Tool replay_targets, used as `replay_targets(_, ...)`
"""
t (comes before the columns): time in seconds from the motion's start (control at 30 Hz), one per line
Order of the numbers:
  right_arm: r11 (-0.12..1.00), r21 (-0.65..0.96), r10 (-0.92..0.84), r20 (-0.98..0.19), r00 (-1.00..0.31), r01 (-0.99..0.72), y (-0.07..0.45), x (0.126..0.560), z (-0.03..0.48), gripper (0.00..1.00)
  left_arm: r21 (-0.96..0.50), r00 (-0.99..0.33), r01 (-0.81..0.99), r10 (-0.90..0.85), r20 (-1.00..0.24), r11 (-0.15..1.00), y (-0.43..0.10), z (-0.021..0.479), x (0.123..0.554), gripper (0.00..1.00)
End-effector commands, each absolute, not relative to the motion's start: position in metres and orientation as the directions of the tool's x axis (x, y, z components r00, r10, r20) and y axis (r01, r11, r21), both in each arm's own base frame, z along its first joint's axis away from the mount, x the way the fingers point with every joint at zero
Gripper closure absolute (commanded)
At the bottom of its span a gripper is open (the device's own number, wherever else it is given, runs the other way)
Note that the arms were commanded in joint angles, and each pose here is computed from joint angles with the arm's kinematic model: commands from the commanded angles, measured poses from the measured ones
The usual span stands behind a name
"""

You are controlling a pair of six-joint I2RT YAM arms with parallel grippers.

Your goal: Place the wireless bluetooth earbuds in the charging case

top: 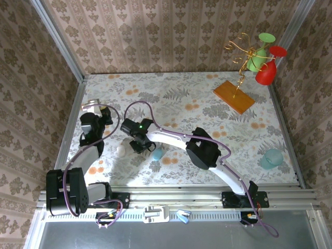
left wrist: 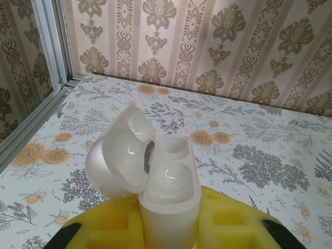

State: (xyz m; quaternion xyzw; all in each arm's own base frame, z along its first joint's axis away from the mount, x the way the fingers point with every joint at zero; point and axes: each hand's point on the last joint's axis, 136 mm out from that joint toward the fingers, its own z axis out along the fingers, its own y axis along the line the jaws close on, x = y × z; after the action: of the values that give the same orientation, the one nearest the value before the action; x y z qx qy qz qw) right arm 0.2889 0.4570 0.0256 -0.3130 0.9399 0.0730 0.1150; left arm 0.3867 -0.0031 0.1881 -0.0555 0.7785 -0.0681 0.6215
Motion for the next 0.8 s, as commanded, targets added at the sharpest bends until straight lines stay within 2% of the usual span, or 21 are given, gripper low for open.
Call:
replay_targets(0.0, 0.805, -0.004, -0.580, -0.211, -0.787, -0.593, 0.441, 0.292, 0.014, 0.79, -0.194, -0.176, -0.010, -0.193, -0.965, 0.981, 0.001, 0.201, 0.384, 1.00)
replay_targets(0.1, 0.806, -0.001, -0.579, -0.213, -0.787, -0.592, 0.437, 0.293, 0.020, 0.85, -0.188, -0.177, -0.002, -0.185, -0.967, 0.982, -0.001, 0.201, 0.384, 1.00)
replay_targets(0.23, 0.811, 0.048, -0.559, -0.232, -0.796, -0.583, 0.430, 0.297, 0.036, 0.86, -0.177, -0.182, 0.007, -0.173, -0.968, 0.984, -0.003, 0.199, 0.382, 1.00)
replay_targets(0.43, 0.818, 0.296, -0.432, -0.251, -0.866, -0.494, 0.414, 0.298, 0.063, 0.86, -0.122, -0.192, 0.046, -0.111, -0.975, 0.991, -0.017, 0.195, 0.382, 1.00)
replay_targets(0.57, 0.825, 0.471, -0.286, -0.130, -0.949, -0.313, 0.385, 0.296, 0.058, 0.85, -0.065, -0.195, 0.106, -0.044, -0.980, 0.992, -0.038, 0.195, 0.383, 1.00)
replay_targets(0.77, 0.882, 0.447, -0.168, 0.005, -0.986, -0.148, 0.328, 0.294, 0.035, 0.84, 0.049, -0.159, 0.262, 0.094, -0.983, 0.964, -0.083, 0.194, 0.379, 1.00)
